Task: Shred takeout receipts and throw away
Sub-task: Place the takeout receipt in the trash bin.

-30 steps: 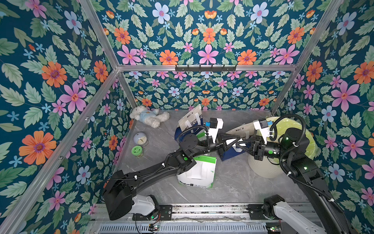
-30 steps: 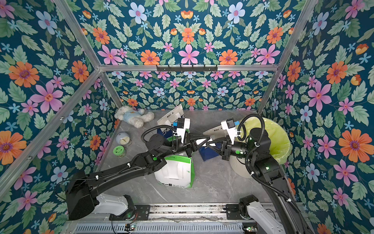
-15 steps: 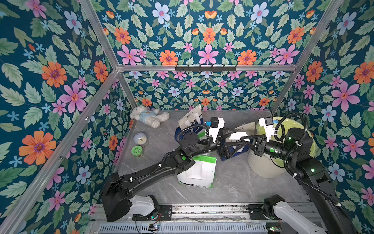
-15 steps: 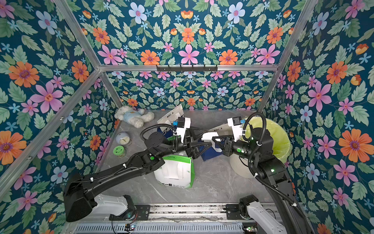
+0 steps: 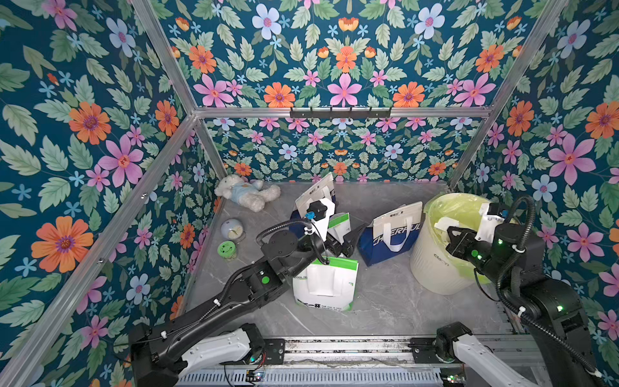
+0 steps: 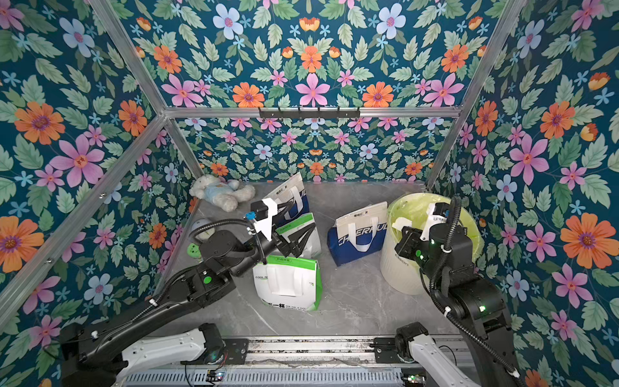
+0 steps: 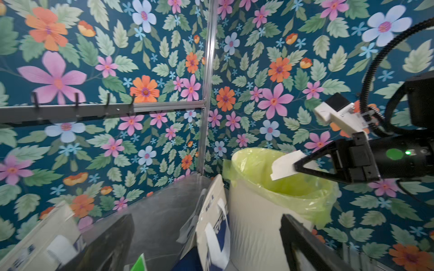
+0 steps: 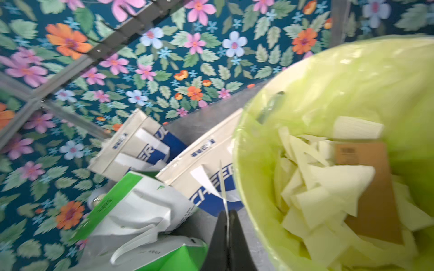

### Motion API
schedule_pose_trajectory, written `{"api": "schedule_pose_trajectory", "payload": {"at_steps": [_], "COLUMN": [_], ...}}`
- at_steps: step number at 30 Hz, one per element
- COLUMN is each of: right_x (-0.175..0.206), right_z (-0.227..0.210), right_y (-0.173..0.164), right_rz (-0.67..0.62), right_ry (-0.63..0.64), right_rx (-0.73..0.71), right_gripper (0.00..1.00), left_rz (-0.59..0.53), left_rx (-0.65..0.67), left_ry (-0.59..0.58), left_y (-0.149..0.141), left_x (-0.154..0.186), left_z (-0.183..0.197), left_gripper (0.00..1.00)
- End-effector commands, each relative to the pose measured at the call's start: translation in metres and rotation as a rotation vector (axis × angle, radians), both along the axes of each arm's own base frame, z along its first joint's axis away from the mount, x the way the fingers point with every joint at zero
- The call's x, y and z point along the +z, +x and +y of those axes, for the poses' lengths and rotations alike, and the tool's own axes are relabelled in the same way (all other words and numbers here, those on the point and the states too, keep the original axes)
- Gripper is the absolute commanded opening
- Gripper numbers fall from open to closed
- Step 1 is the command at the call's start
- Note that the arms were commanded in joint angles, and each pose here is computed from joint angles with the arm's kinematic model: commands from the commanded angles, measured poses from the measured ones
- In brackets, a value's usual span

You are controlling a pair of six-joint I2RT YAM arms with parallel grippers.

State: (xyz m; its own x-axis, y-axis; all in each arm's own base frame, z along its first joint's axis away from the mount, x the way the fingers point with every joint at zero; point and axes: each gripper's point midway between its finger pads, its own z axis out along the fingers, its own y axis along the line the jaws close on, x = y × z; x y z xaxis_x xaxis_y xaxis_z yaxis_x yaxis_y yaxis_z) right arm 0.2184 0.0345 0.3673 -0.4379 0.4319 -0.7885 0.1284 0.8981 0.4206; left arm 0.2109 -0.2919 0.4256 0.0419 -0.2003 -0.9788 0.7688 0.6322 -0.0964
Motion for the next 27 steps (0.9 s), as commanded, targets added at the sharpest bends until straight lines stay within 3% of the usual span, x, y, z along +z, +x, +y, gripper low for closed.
{"api": "schedule_pose_trajectory", "payload": {"at_steps": [1, 8, 12, 15, 23, 27], "right_x": [-0.018, -0.039, -0.042, -0.040, -0.034, -0.019], "right_z": [-0.041, -0.044, -0.030, -0.022, -0.004, 0.012], "right_y": [-0.012, -0.009, -0.003, -0.001, 0.003, 0.004], "right_rz": [0.085, 0.208, 0.219, 0.226, 0.203, 0.114], "right_ry": [-0.084, -0.082, -0.018, -0.006, 0.005, 0.022], "right_rx": [-0.216, -0.242, -0.172, -0.125, -0.011, 0.098], "right_gripper": [0.00, 0.00, 0.54, 0.67, 0.73, 0.71], "left_rz": [-0.025, 0.021, 0.014, 0.009, 0.021, 0.022], "left_rx": [0.150, 0.227, 0.259, 0.294, 0.370, 0.388], "left_ry": [0.025, 0.130, 0.129, 0.133, 0.143, 0.148], "left_y": [0.011, 0.016, 0.015, 0.015, 0.018, 0.018], "left_x": [-0.004, -0.024, -0.023, -0.024, -0.030, -0.030], "left_z": [0.027, 0.042, 0.054, 0.063, 0.081, 0.087], "left_gripper": [0.99, 0.99, 0.99, 0.99, 0.99, 0.99]}}
